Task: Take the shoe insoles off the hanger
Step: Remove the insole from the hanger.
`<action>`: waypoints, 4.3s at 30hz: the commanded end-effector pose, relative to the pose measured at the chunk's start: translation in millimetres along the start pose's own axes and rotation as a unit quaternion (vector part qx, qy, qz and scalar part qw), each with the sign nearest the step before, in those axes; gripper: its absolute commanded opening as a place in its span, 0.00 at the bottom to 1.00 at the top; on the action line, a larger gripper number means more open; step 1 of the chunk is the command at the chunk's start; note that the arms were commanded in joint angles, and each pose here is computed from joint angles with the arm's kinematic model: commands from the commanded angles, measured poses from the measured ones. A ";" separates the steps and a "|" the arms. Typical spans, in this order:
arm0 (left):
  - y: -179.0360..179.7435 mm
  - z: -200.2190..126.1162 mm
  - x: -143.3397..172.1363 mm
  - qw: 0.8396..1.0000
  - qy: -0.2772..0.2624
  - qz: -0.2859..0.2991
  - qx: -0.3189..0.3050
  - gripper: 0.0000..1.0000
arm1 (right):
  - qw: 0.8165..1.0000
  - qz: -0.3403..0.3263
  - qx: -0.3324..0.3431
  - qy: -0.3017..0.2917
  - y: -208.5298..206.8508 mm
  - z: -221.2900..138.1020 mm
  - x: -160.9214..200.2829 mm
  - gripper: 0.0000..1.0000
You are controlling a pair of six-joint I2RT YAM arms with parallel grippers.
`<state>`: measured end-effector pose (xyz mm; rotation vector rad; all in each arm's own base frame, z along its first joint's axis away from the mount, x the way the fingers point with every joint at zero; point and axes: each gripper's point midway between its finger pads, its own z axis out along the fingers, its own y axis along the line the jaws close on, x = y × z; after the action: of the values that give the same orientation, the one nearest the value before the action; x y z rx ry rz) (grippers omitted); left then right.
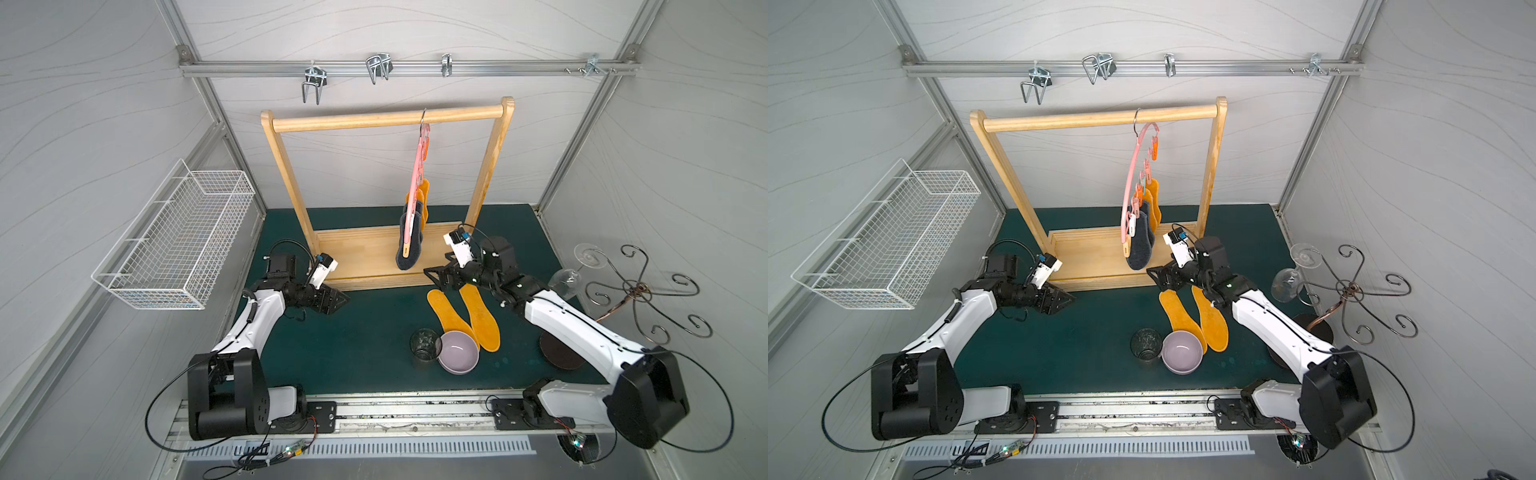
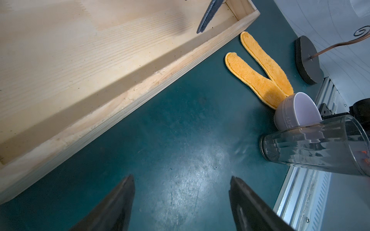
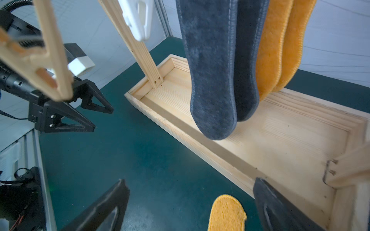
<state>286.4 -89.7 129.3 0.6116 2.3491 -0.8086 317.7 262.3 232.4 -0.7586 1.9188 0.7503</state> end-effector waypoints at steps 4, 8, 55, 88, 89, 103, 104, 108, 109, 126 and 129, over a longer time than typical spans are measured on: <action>-10.7 -4.0 -8.7 0.999 -0.020 0.012 0.025 0.80 | 0.997 -0.047 -0.040 -0.052 -12.4 10.8 -19.4 0.99; -9.3 -4.0 -8.9 1.000 -0.016 0.009 0.023 0.80 | 0.994 -0.089 -0.056 -0.041 -12.8 21.3 -21.1 0.99; -18.9 -3.1 -4.3 0.999 -0.019 -0.011 0.050 0.79 | 0.974 -0.127 -0.164 -0.089 12.4 98.3 -15.7 0.24; -91.3 16.7 -122.5 0.979 -0.034 0.025 0.198 0.77 | 0.955 0.149 -0.244 -0.078 43.5 49.2 -42.6 0.05; -91.5 20.0 -122.4 0.979 -0.035 0.024 0.200 0.77 | 0.953 0.159 -0.246 -0.075 44.6 49.3 -42.1 0.05; -90.1 43.6 -113.7 0.977 -0.042 -0.001 0.208 0.77 | 0.925 0.193 -0.319 -0.076 73.1 42.6 -51.7 0.04; -89.7 44.4 -114.2 0.977 -0.045 -0.004 0.208 0.77 | 0.923 0.195 -0.323 -0.076 74.8 42.7 -52.5 0.04; -96.0 42.9 -113.7 0.974 -0.048 -0.004 0.222 0.73 | 0.915 0.205 -0.339 -0.078 77.4 44.9 -54.1 0.04; -98.9 44.0 -112.2 0.972 -0.046 -0.004 0.230 0.71 | 0.914 0.208 -0.337 -0.083 76.6 46.1 -52.9 0.04; -132.8 42.6 -91.4 0.949 -0.030 0.013 0.313 0.00 | 0.926 0.226 -0.279 -0.116 53.8 57.4 -41.0 0.31; -133.5 42.6 -88.8 0.948 -0.029 0.011 0.317 0.00 | 0.923 0.237 -0.275 -0.129 46.1 57.7 -45.0 0.36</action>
<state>291.6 -232.2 197.6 0.8120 2.0848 -1.5347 322.9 349.0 249.2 -0.5100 1.7146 1.6759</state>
